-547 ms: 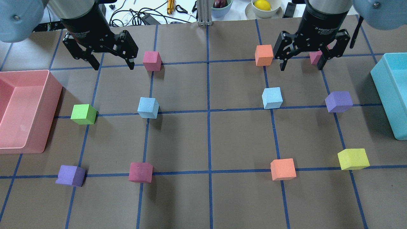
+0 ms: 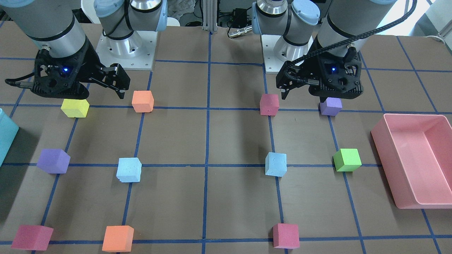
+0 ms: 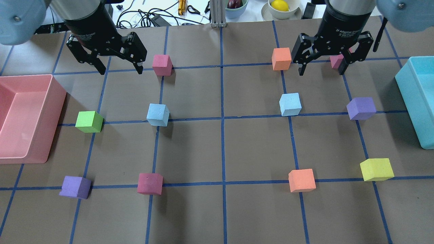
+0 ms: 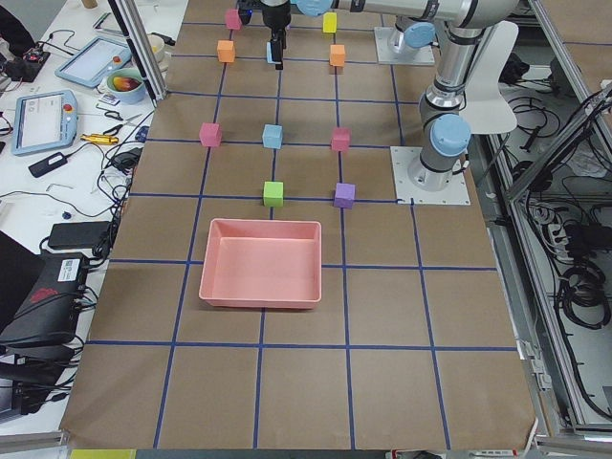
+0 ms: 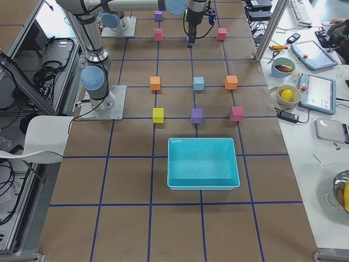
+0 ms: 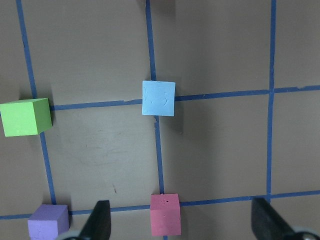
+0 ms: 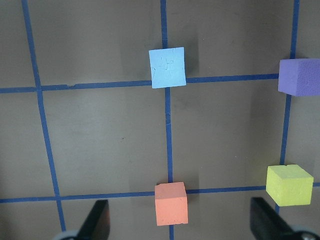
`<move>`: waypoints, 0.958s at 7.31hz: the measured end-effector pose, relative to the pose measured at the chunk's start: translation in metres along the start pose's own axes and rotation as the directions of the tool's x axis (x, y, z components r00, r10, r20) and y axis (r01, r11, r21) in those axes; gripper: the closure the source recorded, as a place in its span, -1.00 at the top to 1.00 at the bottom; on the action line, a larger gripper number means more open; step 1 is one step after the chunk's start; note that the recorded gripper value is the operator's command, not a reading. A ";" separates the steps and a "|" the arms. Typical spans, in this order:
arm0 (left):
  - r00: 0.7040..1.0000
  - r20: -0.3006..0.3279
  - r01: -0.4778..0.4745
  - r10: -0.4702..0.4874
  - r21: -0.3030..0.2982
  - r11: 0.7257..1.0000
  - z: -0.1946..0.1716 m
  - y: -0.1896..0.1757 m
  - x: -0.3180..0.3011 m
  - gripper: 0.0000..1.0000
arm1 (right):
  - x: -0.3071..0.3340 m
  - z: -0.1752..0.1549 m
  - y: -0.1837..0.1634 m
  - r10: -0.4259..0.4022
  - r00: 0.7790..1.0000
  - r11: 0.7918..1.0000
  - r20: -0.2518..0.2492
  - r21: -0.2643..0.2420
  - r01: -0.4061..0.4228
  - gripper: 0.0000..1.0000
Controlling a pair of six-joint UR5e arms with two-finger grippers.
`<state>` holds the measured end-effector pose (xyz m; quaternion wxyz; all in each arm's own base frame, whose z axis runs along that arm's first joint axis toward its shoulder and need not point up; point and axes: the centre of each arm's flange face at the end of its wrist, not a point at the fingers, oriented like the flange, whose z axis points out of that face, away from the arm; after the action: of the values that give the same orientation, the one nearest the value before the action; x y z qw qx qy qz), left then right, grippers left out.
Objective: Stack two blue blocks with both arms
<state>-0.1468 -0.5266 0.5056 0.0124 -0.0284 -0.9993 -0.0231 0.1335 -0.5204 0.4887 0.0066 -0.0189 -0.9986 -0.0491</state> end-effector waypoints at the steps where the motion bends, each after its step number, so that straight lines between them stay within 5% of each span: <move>1: 1.000 0.000 -0.001 0.001 0.000 1.000 0.000 0.000 0.000 1.00 | 0.000 0.000 0.000 0.000 1.000 1.000 0.000 0.000 0.000 1.00; 7: 1.000 0.001 0.003 -0.003 0.021 1.000 -0.001 -0.003 -0.002 1.00 | 0.000 0.006 0.001 -0.002 1.000 1.000 -0.001 -0.013 0.002 1.00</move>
<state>-0.1449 -0.5294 0.5061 0.0121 -0.0266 -0.9995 -0.0128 0.1336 -0.5190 0.4824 0.0069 -0.0178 -0.9983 -0.0558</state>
